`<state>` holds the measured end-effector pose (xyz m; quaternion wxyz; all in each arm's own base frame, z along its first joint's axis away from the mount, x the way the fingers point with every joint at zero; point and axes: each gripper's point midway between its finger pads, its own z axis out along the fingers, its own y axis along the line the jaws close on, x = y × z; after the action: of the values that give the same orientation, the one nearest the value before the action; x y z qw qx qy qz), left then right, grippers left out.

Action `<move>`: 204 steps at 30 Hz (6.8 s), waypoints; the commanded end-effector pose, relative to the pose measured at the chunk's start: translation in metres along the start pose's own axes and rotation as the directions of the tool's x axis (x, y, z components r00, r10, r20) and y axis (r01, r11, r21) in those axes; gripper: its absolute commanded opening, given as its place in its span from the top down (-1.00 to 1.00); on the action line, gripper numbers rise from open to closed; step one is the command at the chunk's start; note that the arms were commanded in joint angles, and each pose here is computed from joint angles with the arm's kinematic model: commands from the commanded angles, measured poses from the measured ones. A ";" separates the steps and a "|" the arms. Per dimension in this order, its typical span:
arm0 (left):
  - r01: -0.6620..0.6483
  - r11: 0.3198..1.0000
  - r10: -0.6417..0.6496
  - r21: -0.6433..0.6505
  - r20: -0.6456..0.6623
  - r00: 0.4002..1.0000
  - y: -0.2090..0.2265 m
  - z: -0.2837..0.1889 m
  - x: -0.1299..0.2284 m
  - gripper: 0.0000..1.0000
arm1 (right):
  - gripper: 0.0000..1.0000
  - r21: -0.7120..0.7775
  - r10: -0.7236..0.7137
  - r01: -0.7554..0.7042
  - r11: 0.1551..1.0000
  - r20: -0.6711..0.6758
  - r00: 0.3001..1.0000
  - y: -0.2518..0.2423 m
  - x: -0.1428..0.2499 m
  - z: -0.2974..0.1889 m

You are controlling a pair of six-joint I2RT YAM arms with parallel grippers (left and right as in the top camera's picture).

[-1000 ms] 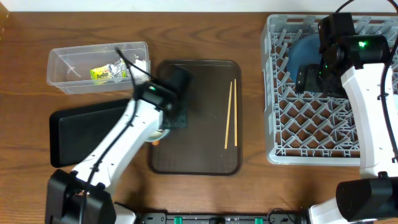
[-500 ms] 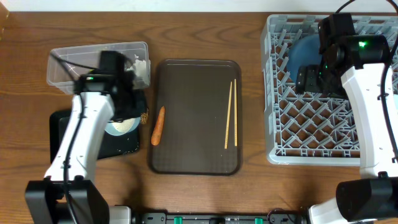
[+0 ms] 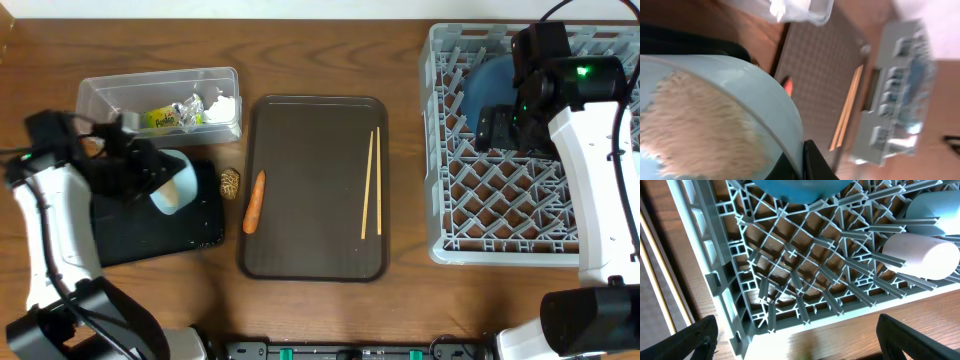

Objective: Sort waste into correct bins and load items into the dishwasher rack
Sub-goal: 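Carry the white bowl left over the black cutting board, then tilt the white bowl to pour the rice onto the cutting board, then set the emptied white bowl back on the tray and release, then grasp the white bowl with the right gripper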

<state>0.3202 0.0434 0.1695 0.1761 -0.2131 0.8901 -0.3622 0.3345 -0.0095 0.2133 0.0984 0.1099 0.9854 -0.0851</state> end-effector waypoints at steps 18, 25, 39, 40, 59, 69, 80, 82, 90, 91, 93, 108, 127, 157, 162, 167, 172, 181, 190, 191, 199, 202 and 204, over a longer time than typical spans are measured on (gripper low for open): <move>0.132 0.916 -0.167 0.379 0.061 0.984 0.015 -0.010 -0.013 0.87 | -0.89 0.017 0.008 -0.008 1.000 0.007 1.000 -0.005 0.000 -0.003; 0.179 0.812 -0.239 0.555 0.036 0.970 0.022 -0.006 -0.012 0.88 | -0.88 0.017 0.007 -0.007 1.000 0.005 1.000 -0.005 0.001 -0.003; 0.160 0.761 -0.245 0.629 0.051 0.968 0.024 -0.007 -0.016 0.88 | -0.88 0.017 0.007 -0.007 1.000 0.006 1.000 -0.005 0.001 -0.003; 0.160 0.761 -0.245 0.629 0.051 0.968 0.024 -0.007 -0.016 0.88 | -0.88 0.017 0.007 -0.007 1.000 0.006 1.000 -0.005 0.000 -0.003; 0.135 0.767 -0.220 0.628 0.060 0.974 0.018 -0.007 -0.013 0.88 | -0.89 0.042 0.007 -0.008 0.999 0.016 1.000 -0.010 -0.001 -0.003; 0.209 0.883 -0.221 0.421 -0.020 0.975 0.044 0.018 0.004 0.88 | -0.89 0.041 0.005 -0.006 0.999 0.017 1.000 -0.010 -0.002 -0.003; 0.001 0.838 -0.064 0.545 0.097 0.993 0.015 0.001 0.001 0.87 | -0.89 0.042 0.005 -0.005 0.999 0.014 1.000 -0.010 -0.001 -0.003; 0.056 0.837 -0.113 0.545 0.071 0.991 0.017 0.000 0.001 0.88 | -0.89 0.042 0.004 -0.005 0.999 0.013 1.000 -0.010 -0.001 -0.003; -0.014 0.821 -0.051 0.571 0.097 0.994 -0.010 -0.009 0.005 0.87 | -0.90 0.042 0.004 -0.005 0.999 0.012 1.000 -0.010 0.000 -0.003; -0.043 0.824 -0.019 0.566 0.103 0.995 -0.017 -0.010 0.008 0.87 | -0.90 0.039 0.004 -0.005 0.999 0.011 1.000 -0.010 0.000 -0.003; -0.119 0.836 0.071 0.535 0.109 0.992 -0.035 -0.010 0.015 0.88 | -0.90 0.038 0.005 -0.005 0.999 0.011 1.000 -0.009 0.000 -0.003; -0.469 0.868 0.495 0.162 -0.213 0.842 -0.105 0.077 0.113 0.88 | -0.90 0.006 0.005 -0.005 1.000 0.002 1.000 -0.004 0.001 -0.003; -0.654 0.755 0.594 -0.057 -0.363 0.718 -0.110 0.210 0.178 0.66 | -0.91 0.005 -0.003 0.003 1.000 0.002 1.000 -0.004 0.001 -0.003; -0.121 0.819 0.185 -0.561 0.058 0.981 0.007 -0.020 0.064 0.88 | -0.96 -0.460 -0.403 0.483 0.745 0.265 0.876 0.220 0.020 -0.037; -0.122 0.820 0.185 -0.559 0.058 0.981 0.007 -0.020 0.064 0.87 | -0.96 -0.460 -0.481 0.512 0.725 0.193 0.855 0.252 0.040 -0.005; -0.122 0.820 0.185 -0.559 0.058 0.981 0.007 -0.020 0.064 0.88 | -0.87 -0.447 -0.561 0.540 0.714 0.096 0.822 0.277 0.065 0.037; -0.121 0.820 0.183 -0.559 0.056 0.982 0.007 -0.020 0.065 0.88 | -0.72 -0.434 -0.601 0.540 0.721 -0.002 0.799 0.288 0.084 0.071; -0.121 0.820 0.183 -0.559 0.056 0.982 0.007 -0.020 0.065 0.88 | -0.52 -0.367 -0.608 0.531 0.763 -0.132 0.783 0.290 0.106 0.118; -0.121 0.820 0.181 -0.560 0.054 0.982 0.008 -0.020 0.065 0.87 | 0.00 -0.345 -0.628 0.542 0.766 -0.220 0.747 0.293 0.128 0.149; -0.121 0.820 0.181 -0.560 0.054 0.982 0.008 -0.020 0.065 0.87 | 0.13 -0.345 -0.628 0.542 0.766 -0.221 0.746 0.293 0.128 0.149; -0.120 0.819 0.179 -0.561 0.050 0.983 0.008 -0.019 0.065 0.88 | 0.98 -0.331 -0.620 0.540 0.774 -0.221 0.753 0.289 0.123 0.152; -0.120 0.819 0.179 -0.561 0.051 0.983 0.008 -0.019 0.065 0.87 | 0.98 -0.286 -0.573 0.509 0.812 -0.227 0.787 0.281 0.114 0.154; -0.120 0.819 0.179 -0.561 0.051 0.983 0.008 -0.019 0.065 0.86 | 0.98 -0.281 -0.559 0.498 0.821 -0.216 0.800 0.278 0.106 0.151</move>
<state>0.2539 0.0238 0.1637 0.1772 -0.2000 0.9613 -0.0670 0.3108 0.2639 0.0030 -0.0813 -0.1955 0.9766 0.0386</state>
